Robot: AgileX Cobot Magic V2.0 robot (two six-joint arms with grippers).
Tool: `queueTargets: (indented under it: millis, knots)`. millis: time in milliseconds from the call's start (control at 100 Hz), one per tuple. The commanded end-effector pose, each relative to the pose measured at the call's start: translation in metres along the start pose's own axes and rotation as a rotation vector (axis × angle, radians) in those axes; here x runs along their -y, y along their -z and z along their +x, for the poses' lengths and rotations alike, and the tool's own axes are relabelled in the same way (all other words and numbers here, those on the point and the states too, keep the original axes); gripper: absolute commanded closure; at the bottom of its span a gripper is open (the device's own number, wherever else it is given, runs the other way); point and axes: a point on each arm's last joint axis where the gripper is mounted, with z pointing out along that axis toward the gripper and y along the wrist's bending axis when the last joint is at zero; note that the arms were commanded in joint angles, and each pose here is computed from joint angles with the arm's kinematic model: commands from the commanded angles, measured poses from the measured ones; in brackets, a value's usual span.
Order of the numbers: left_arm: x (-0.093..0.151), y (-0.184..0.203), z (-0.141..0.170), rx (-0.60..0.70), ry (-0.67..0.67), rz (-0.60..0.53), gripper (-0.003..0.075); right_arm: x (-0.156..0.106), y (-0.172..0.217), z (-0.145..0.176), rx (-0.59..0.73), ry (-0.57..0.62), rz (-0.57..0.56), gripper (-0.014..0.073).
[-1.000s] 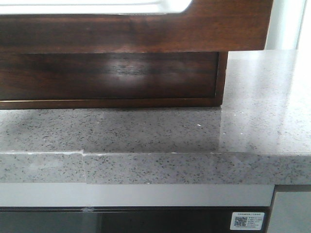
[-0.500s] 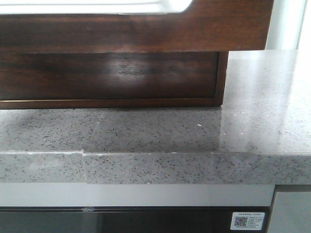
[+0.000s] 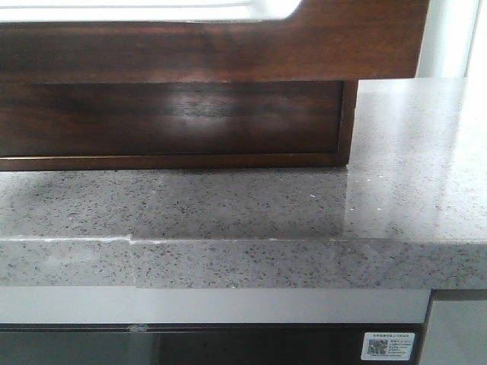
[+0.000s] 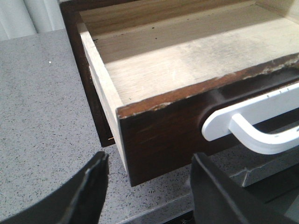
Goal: Put scissors in drawer with both arms
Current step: 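Lower the right gripper over the grey-orange scissors and grasp them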
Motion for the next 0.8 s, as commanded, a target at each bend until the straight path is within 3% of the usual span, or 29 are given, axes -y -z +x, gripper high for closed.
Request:
queueTargets:
  millis: [0,180,370,790]
  knots:
    - [-0.0023,0.0035,-0.0157,0.091,0.025,-0.019,0.0352,-0.0005,0.0236,-0.0015,0.052,0.028,0.032,0.0272]
    - [-0.0023,0.0035,-0.0157,0.091,0.025,-0.019,0.0352,-0.0002,0.0235,-0.0005,0.041,0.03,0.036,0.0282]
    - [-0.0023,0.0035,-0.0157,0.091,0.025,-0.019,0.0352,-0.0006,0.0235,0.0008,0.026,0.03,0.031,0.0423]
    - [-0.0023,0.0035,-0.0157,0.091,0.025,-0.019,0.0352,-0.0011,0.0234,0.0024,0.009,0.03,0.025,0.0584]
